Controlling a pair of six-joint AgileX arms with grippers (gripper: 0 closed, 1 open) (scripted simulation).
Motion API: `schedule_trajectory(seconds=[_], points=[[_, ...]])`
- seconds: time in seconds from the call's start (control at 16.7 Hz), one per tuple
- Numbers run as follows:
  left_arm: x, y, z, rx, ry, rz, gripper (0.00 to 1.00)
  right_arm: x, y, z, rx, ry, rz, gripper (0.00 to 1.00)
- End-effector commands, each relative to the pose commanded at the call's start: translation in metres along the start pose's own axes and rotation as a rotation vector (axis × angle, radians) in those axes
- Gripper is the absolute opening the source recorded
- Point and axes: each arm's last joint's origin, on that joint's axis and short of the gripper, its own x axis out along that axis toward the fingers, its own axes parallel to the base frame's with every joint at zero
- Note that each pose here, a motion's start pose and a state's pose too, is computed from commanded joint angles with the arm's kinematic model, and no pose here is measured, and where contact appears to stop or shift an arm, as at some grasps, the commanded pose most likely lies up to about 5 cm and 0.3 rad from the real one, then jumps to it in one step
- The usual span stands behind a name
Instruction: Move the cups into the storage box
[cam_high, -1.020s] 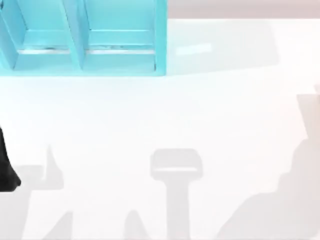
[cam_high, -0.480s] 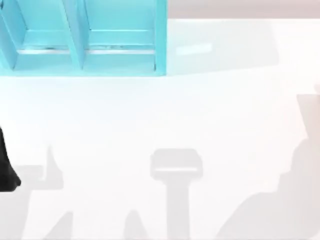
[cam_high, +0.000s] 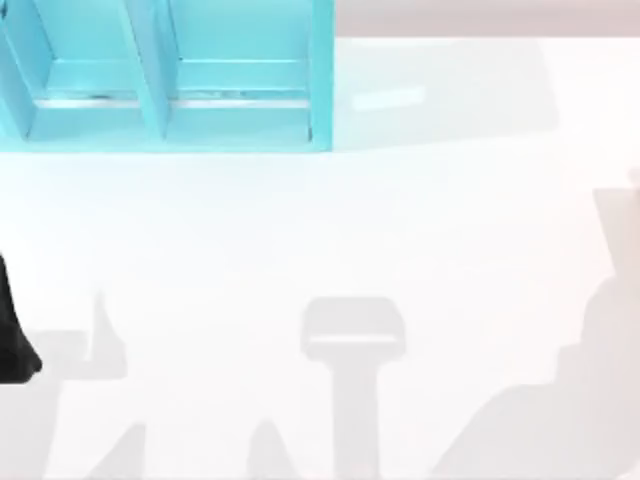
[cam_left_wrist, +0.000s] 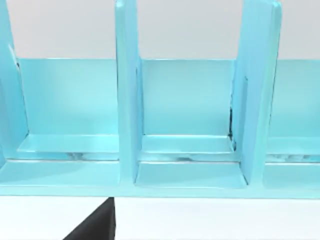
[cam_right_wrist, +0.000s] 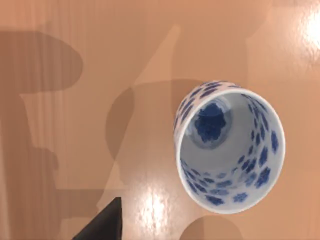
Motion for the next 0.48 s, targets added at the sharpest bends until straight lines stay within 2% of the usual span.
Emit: schedule_trajectory(seconds=[0.24, 0.48], points=[[0.000, 0.000, 0.000, 0.000, 0.000, 0.000, 1.00, -0.002, -0.002, 0.001, 0.002, 0.003, 0.001, 1.00], [0.000, 0.000, 0.000, 0.000, 0.000, 0.000, 1.00, -0.023, -0.004, 0.009, 0.001, 0.005, 0.002, 1.00]])
